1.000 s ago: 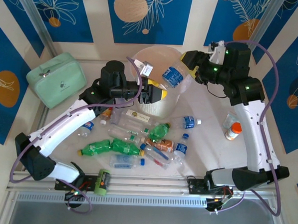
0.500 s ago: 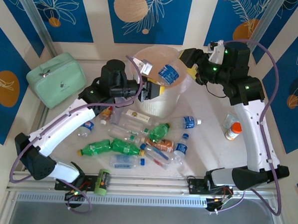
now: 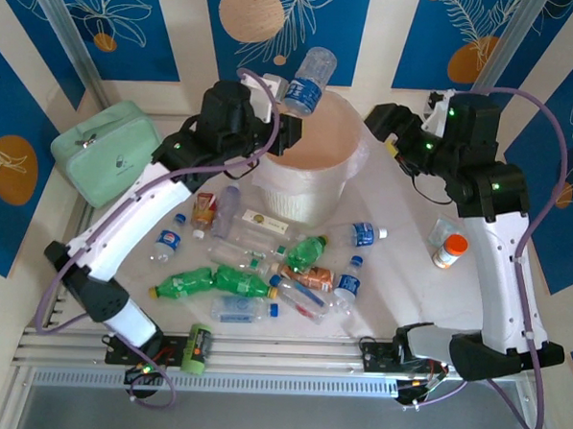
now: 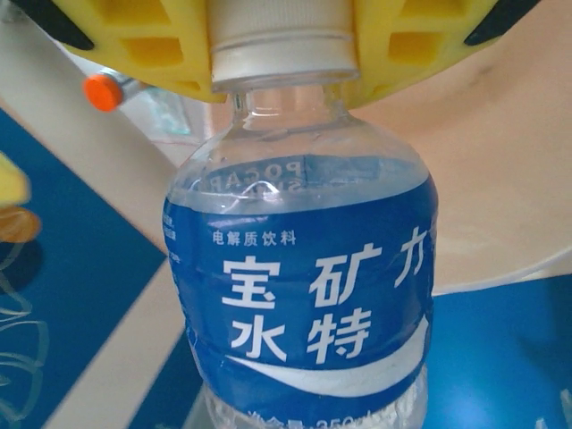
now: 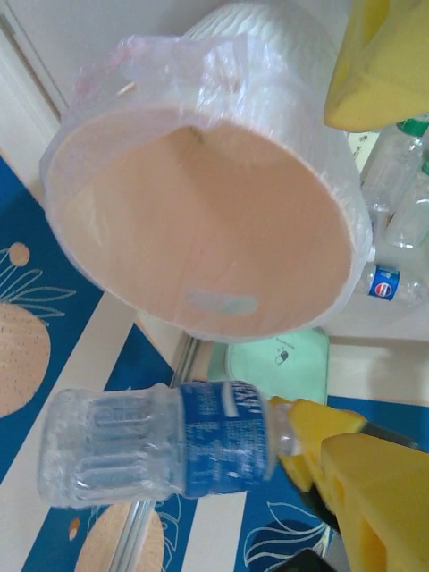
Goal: Put the plastic bottles in the bin
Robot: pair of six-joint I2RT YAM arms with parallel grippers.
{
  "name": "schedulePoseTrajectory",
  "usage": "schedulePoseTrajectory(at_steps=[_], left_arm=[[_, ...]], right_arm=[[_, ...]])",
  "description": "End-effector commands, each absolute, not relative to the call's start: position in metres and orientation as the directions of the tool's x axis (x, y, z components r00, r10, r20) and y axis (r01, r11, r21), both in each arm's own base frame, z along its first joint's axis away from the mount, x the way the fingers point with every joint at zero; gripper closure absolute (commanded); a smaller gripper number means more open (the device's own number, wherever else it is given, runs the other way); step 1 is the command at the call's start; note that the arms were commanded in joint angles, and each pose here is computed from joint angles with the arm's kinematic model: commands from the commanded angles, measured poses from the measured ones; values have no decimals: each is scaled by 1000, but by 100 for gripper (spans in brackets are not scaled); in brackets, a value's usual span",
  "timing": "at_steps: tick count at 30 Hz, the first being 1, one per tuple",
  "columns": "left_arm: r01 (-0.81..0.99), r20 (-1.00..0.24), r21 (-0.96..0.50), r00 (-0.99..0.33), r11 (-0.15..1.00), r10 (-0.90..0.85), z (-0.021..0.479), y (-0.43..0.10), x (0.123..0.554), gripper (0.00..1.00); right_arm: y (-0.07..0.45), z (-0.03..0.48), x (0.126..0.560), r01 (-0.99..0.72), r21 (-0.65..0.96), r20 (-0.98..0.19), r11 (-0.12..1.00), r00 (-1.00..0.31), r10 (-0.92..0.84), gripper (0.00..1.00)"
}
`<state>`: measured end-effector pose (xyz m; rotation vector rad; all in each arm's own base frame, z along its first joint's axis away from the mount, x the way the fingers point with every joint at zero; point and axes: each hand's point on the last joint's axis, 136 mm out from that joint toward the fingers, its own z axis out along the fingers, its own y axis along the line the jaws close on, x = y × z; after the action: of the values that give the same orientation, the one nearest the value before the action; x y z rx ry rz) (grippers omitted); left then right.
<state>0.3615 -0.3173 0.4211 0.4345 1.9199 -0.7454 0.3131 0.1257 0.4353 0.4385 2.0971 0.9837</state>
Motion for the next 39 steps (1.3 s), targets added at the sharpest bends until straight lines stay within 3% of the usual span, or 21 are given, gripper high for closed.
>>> schedulePoseTrajectory(at_steps=[1, 10, 20, 22, 25, 28, 31, 39], left_arm=[[484, -855, -239, -515, 842, 53, 385, -299, 387, 75], [447, -798, -226, -595, 865, 99, 355, -301, 412, 74], [435, -741, -243, -660, 867, 123, 331, -301, 408, 75], [440, -733, -255, -669, 861, 125, 330, -302, 404, 67], [427, -732, -262, -672, 865, 110, 331, -300, 402, 42], [416, -751, -251, -653, 874, 95, 340, -294, 402, 30], [420, -772, -249, -630, 873, 82, 354, -290, 401, 24], [306, -835, -225, -550, 925, -21, 399, -238, 386, 20]], right_arm=[[116, 419, 307, 38, 749, -482, 662, -655, 583, 12], [99, 367, 296, 164, 728, -402, 665, -683, 609, 13], [80, 336, 286, 264, 707, -351, 657, -675, 649, 13], [79, 336, 287, 269, 710, -345, 651, -672, 655, 13], [79, 337, 289, 268, 715, -343, 646, -671, 657, 13], [79, 339, 290, 264, 717, -345, 646, -670, 657, 13], [78, 340, 290, 261, 714, -350, 649, -670, 655, 13], [77, 345, 287, 244, 709, -370, 661, -669, 645, 13]])
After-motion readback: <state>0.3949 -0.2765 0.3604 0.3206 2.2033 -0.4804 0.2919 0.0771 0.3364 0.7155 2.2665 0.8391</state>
